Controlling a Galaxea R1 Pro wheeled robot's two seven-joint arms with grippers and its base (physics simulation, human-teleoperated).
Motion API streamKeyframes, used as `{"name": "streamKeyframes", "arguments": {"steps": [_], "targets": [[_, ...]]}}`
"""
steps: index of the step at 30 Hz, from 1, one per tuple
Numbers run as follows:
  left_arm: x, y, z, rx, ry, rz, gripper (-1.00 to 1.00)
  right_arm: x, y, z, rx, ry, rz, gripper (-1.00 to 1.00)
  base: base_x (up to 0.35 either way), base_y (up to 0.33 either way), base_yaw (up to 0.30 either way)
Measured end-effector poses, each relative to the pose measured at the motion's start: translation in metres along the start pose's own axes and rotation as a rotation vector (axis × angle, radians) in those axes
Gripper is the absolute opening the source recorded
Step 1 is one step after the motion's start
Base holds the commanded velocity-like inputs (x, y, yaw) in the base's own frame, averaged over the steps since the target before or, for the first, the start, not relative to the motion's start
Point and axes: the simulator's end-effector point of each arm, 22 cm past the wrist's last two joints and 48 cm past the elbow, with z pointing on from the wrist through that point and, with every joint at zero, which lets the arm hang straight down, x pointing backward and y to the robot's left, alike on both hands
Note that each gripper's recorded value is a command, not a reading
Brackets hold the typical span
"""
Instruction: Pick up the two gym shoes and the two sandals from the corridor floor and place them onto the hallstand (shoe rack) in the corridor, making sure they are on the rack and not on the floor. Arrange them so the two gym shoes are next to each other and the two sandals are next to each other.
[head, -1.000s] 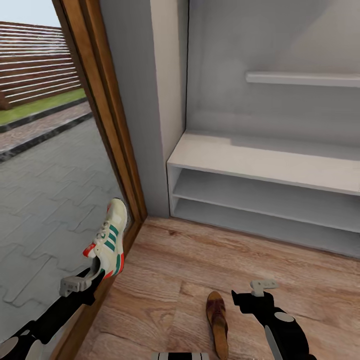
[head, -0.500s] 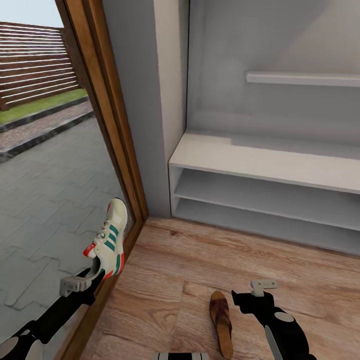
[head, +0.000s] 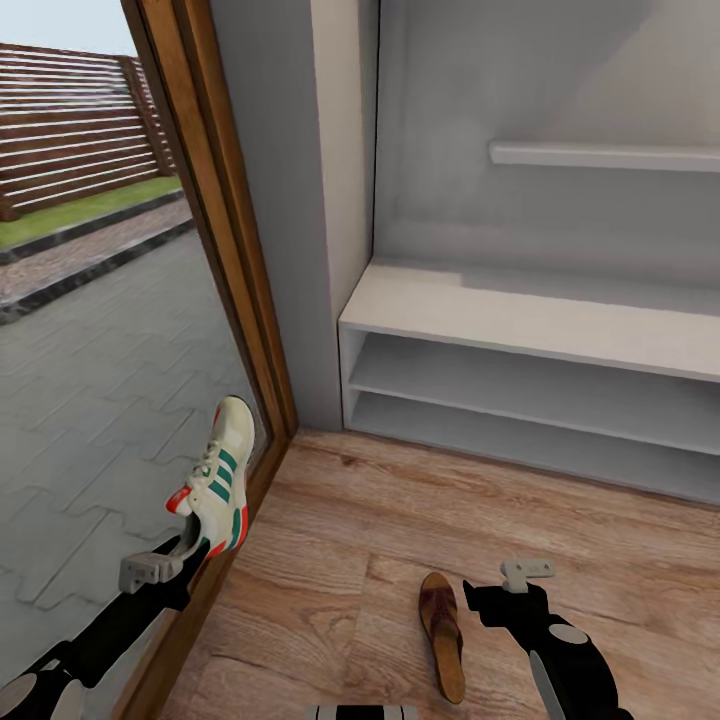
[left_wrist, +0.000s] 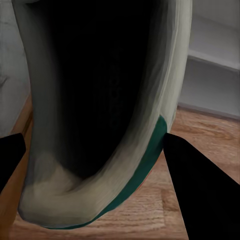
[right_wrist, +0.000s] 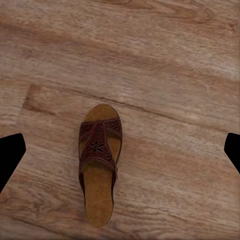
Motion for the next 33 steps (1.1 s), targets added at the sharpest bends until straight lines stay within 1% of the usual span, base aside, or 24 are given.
{"name": "streamKeyframes", "arguments": {"steps": [20,27,33], "targets": [[0.0008,-0.0005,0.0002,0.001,0.002,-0.001,-1.00,0.0001,0.0002,0.0000,0.000,0.000,-0.001,1.00,-0.001,0.000,0.000],[-0.0004,-0.0015,0.0002,0.004,-0.001,0.000,-1.00,-0.0007,-0.0001,-0.0005,0.001,-0.002,-0.001,1.00,0.000,0.000,-0.158],[-0.0012,-0.0020,0.0001,0.005,-0.003,0.000,-1.00,-0.0009,-0.0003,-0.0007,0.002,-0.003,-0.001,1.00,0.000,0.015,-0.047]]}}
